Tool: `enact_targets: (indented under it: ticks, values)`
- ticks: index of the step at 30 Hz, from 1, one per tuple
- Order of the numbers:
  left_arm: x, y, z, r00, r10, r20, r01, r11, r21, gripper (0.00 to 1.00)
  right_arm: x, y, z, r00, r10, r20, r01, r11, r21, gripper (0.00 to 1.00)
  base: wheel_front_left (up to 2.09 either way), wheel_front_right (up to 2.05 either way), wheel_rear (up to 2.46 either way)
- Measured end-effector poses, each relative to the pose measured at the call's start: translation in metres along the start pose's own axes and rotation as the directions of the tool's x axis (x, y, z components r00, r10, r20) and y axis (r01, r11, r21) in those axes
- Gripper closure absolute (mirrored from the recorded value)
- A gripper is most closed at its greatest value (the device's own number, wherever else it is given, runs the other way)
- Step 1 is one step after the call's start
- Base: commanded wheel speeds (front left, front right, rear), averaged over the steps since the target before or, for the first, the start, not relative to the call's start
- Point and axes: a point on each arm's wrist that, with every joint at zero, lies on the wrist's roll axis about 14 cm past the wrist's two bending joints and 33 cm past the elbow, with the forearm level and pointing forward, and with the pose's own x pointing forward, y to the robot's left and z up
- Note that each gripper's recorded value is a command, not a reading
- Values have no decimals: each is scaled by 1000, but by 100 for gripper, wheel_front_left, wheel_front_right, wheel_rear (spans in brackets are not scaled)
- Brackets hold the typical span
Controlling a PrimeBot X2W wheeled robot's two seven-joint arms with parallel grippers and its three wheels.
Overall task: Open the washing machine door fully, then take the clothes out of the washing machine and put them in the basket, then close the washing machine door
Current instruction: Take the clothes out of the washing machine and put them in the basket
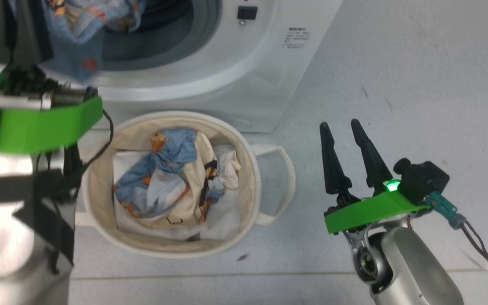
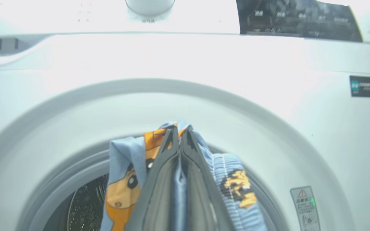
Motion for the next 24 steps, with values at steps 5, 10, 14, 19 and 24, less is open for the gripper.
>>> enact_targets:
  ticks: [5,10,14,19,24]
  values:
    - [-9,0,59,992,6,128,-4,1000,-9,100,-7,9,8,1000,14,17,-14,1000,-1,0,0,0,0]
    - [-22,-4,99,979,-5,204,7,1000,-9,100,-15,17,11,999,27,21,-27,1000,3,0,0,0,0]
    - [-34,-8,120,971,-16,237,15,1000,5,100,-18,24,16,999,40,32,-41,999,3,0,0,0,0]
    - [-43,-13,130,970,-32,242,31,999,10,100,-23,27,14,999,46,25,-46,999,7,0,0,0,0]
    - [-56,-19,124,978,-49,203,47,999,14,100,-26,32,12,998,56,19,-56,998,9,0,0,0,0]
